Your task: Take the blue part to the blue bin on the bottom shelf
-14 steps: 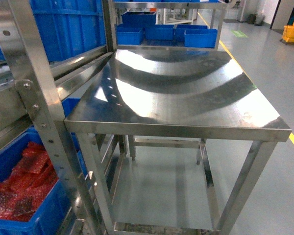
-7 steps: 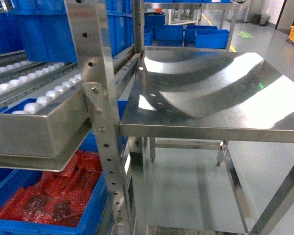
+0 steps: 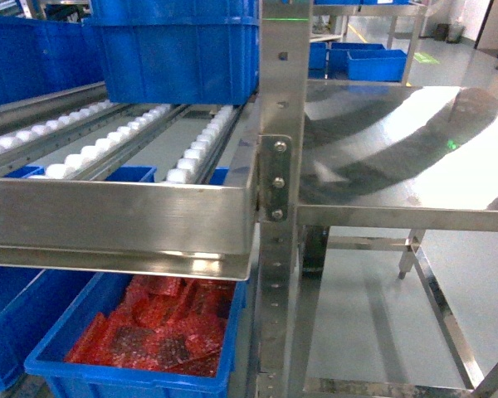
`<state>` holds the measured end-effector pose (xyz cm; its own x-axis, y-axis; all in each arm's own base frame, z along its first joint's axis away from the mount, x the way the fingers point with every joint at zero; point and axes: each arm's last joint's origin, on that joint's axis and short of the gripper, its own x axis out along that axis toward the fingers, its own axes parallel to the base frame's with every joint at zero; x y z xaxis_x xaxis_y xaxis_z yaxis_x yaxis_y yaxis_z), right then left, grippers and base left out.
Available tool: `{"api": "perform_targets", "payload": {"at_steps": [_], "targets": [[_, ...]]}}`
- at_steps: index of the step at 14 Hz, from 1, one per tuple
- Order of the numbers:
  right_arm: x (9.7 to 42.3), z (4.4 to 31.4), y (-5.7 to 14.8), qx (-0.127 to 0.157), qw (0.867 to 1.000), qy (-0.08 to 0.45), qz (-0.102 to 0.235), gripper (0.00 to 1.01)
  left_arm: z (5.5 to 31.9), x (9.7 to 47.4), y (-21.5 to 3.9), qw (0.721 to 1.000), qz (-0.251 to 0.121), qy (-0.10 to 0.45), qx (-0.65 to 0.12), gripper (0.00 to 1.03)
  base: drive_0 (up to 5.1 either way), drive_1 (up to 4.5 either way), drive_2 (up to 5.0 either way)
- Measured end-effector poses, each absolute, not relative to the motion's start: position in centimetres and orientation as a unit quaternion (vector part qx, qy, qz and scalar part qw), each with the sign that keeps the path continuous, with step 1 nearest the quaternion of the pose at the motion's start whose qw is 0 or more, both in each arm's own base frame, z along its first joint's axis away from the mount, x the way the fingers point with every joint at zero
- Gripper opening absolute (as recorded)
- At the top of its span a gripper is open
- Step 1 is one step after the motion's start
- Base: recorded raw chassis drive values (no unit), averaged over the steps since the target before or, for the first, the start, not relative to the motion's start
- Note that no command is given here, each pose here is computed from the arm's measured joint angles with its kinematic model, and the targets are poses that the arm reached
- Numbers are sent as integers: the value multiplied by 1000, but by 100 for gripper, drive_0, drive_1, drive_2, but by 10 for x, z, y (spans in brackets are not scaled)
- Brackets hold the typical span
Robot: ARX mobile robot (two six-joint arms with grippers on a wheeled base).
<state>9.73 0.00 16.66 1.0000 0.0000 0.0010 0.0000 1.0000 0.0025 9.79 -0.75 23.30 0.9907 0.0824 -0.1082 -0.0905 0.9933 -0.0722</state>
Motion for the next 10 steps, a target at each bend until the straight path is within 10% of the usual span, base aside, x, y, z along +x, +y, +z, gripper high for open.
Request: {"api": "perform_targets", "payload": {"at_steps": [10], "targets": [[97, 167, 0, 1, 1000, -1, 0, 98, 233, 98, -7, 997, 43, 54, -38, 43, -499, 233, 254]]}}
